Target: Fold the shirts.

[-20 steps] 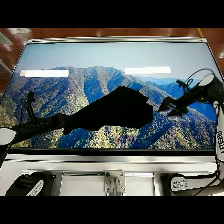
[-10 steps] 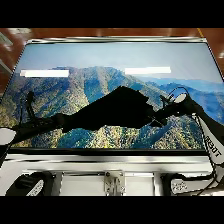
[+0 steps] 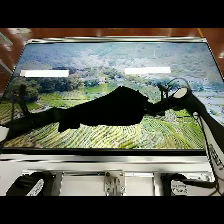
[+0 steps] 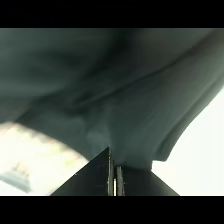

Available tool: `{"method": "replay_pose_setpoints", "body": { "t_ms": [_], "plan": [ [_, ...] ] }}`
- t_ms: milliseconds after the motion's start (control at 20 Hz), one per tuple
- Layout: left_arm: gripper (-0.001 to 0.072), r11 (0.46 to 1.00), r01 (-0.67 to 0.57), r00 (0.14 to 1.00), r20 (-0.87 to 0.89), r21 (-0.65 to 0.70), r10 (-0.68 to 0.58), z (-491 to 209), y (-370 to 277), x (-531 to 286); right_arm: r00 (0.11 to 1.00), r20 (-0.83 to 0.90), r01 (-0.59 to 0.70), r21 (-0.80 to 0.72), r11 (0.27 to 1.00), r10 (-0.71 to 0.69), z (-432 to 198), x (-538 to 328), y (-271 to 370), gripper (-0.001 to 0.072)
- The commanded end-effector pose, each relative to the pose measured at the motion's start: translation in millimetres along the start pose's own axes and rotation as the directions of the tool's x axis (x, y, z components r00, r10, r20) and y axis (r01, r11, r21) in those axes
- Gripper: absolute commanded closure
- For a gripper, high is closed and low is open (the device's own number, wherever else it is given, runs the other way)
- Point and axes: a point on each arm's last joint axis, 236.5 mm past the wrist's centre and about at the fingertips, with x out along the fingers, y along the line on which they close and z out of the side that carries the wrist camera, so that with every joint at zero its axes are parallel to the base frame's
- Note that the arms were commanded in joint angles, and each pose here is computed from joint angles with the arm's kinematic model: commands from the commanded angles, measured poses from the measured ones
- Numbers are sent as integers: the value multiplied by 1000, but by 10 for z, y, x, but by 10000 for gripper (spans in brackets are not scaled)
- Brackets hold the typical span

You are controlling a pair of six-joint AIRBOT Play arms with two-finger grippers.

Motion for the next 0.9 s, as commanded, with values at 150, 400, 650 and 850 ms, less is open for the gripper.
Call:
{"method": "replay_pose_setpoints", "body": {
  "t_ms": [150, 400, 650, 850],
  "plan": [
    [665, 942, -70, 852, 511, 329, -115, 1907, -1127, -1489, 856, 499, 218, -586, 781, 136, 80, -2659, 1586, 646],
    [665, 828, -211, 522, 776, 520, -354, 2359, -2648, -3389, 124, 956, 622, -283, 730, 266, -815, -5419, 2554, 647],
    [665, 834, -132, 726, 625, 535, -287, 1872, -2659, -3101, 314, 925, 499, -351, 792, 213, -1106, -5002, 2471, 646],
    [666, 775, -217, 716, 636, 594, -287, 1657, -2758, -3273, 298, 934, 523, -333, 785, 197, -1203, -5043, 2448, 646]
  ]
}}
